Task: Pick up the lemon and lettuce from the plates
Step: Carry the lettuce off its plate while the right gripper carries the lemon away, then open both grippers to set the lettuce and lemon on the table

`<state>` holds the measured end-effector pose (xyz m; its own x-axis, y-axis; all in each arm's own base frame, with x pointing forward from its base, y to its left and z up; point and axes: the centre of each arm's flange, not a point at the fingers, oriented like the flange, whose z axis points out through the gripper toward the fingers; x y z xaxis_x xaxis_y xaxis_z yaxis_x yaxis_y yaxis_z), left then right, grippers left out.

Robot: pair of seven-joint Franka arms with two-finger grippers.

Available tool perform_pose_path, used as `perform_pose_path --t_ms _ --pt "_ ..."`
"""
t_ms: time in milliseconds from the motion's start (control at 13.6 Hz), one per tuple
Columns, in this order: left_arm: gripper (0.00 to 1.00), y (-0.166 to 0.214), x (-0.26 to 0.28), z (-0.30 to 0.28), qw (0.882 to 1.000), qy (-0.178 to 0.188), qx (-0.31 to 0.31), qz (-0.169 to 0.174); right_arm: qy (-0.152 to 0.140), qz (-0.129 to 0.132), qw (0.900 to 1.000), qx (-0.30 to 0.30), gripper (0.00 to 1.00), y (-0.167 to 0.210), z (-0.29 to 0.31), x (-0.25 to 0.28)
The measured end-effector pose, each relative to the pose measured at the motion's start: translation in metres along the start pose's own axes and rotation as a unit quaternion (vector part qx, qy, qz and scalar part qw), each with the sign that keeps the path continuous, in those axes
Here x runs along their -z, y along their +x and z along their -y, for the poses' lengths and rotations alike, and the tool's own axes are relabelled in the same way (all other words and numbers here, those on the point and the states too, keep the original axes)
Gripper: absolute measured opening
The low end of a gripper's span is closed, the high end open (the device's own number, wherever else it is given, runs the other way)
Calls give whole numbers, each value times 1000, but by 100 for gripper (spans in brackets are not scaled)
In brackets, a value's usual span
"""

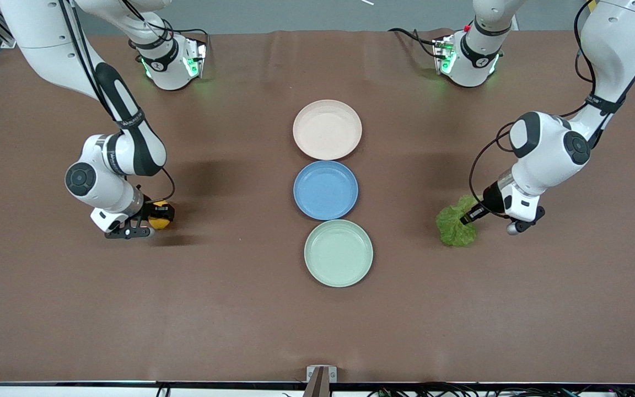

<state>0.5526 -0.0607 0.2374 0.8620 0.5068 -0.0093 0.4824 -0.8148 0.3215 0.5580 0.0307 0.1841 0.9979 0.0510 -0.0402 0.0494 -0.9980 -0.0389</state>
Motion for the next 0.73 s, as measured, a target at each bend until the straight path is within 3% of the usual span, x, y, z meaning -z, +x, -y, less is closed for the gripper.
perform_pose_path --t_ms 147,366,440,733 --pt "3 6 -9 19 999 24 -32 -6 0 3 1000 0 67 -1 0 -3" --pt "7 11 -26 42 994 56 -92 -14 0 -1 1000 2 93 4 1 0" --pt "12 11 -28 45 992 61 -109 -17 2 0 1000 3 100 13 2 12" --pt "55 30 -10 38 982 102 -153 -33 18 37 999 13 100 62 10 117"
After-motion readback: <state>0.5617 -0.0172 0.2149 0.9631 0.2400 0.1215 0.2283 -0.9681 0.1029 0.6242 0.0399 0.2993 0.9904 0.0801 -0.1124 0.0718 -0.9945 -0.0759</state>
